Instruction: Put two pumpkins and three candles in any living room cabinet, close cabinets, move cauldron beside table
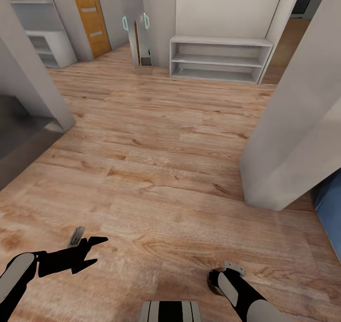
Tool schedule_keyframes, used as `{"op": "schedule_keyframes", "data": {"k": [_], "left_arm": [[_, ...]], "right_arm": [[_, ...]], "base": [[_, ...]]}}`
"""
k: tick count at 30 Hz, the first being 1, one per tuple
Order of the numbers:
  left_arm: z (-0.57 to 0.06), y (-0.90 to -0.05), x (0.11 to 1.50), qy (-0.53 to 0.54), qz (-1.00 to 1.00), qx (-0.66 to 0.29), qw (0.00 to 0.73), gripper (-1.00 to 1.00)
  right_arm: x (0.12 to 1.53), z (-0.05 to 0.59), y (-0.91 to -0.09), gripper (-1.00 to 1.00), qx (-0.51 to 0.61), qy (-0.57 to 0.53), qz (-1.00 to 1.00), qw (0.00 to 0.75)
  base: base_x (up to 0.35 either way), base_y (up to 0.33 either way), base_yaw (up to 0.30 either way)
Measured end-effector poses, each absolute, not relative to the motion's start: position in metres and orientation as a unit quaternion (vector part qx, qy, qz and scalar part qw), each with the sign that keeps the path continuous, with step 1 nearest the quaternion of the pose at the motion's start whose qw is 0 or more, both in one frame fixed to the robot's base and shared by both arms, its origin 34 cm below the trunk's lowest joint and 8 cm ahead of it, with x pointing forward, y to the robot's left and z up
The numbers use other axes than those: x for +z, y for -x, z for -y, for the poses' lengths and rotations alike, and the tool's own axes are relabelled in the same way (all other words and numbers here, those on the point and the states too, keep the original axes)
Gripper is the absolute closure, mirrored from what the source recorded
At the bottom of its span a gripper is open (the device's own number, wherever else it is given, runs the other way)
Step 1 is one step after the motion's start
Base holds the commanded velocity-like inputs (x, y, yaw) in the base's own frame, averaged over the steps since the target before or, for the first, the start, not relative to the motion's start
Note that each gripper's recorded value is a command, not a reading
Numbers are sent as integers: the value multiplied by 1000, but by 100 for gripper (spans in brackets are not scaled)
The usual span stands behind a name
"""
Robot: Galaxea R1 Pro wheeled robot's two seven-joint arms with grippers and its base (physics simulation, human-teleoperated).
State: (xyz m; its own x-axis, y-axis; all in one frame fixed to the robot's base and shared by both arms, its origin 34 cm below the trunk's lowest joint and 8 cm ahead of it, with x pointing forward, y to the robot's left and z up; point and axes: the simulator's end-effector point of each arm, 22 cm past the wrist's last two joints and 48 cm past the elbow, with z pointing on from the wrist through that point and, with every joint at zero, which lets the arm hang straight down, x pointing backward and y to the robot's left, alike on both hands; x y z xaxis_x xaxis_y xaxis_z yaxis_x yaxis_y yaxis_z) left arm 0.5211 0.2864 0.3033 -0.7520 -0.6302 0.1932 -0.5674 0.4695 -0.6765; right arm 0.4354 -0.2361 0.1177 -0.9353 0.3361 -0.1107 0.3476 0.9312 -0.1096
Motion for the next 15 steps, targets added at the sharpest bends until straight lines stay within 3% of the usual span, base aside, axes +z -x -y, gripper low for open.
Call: {"op": "schedule_keyframes", "data": {"k": [15], "left_arm": [[-286, -524, 309, 348, -855, -382, 46, -100]], "right_arm": [[121, 233, -439, 100, -54, -188, -979, 50]], "base": [[0, 0, 0]]}}
